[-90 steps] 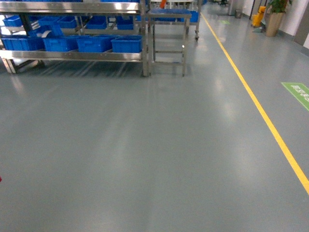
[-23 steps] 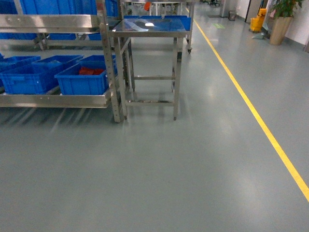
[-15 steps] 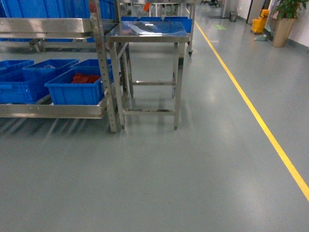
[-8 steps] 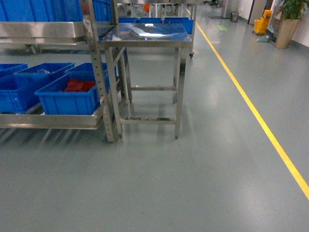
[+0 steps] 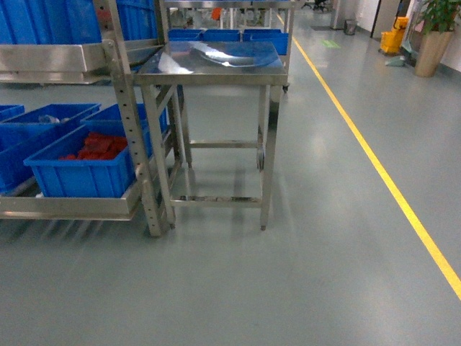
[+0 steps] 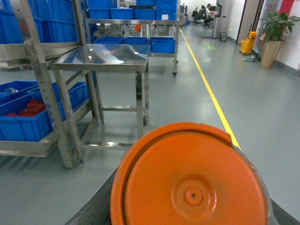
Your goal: Sort blue parts and orange caps into right shelf containers
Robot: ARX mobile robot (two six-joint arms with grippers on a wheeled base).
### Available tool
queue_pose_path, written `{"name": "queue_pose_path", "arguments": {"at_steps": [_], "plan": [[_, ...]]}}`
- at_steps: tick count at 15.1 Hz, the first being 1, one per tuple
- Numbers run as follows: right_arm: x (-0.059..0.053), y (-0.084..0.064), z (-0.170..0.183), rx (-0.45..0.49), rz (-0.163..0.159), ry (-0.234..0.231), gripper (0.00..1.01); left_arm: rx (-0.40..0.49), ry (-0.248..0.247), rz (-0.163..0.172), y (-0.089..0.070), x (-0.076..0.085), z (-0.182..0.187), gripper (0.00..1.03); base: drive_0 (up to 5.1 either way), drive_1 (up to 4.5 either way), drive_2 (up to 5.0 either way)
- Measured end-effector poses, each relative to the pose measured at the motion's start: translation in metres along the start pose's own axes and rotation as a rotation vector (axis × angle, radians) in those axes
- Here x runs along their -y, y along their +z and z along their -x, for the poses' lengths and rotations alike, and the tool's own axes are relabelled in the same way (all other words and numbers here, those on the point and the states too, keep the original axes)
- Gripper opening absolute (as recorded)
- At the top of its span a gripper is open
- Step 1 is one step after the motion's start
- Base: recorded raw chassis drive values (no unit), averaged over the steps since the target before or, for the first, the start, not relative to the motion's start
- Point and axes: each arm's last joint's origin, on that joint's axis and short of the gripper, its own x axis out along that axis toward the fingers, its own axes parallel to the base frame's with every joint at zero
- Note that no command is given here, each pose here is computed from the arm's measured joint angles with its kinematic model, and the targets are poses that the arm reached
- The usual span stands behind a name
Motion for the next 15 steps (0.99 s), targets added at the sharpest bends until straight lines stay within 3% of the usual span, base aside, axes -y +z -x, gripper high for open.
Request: {"name": "queue_pose_path", "arguments": {"at_steps": [15], "plan": [[0.0000,0.0000,0.0000,0.000,0.000,0.000,0.44,0.001,-0.001,0.000,0.0001,0.0000,0.0000,0.42,0.0,4.32,-4.3]]}}
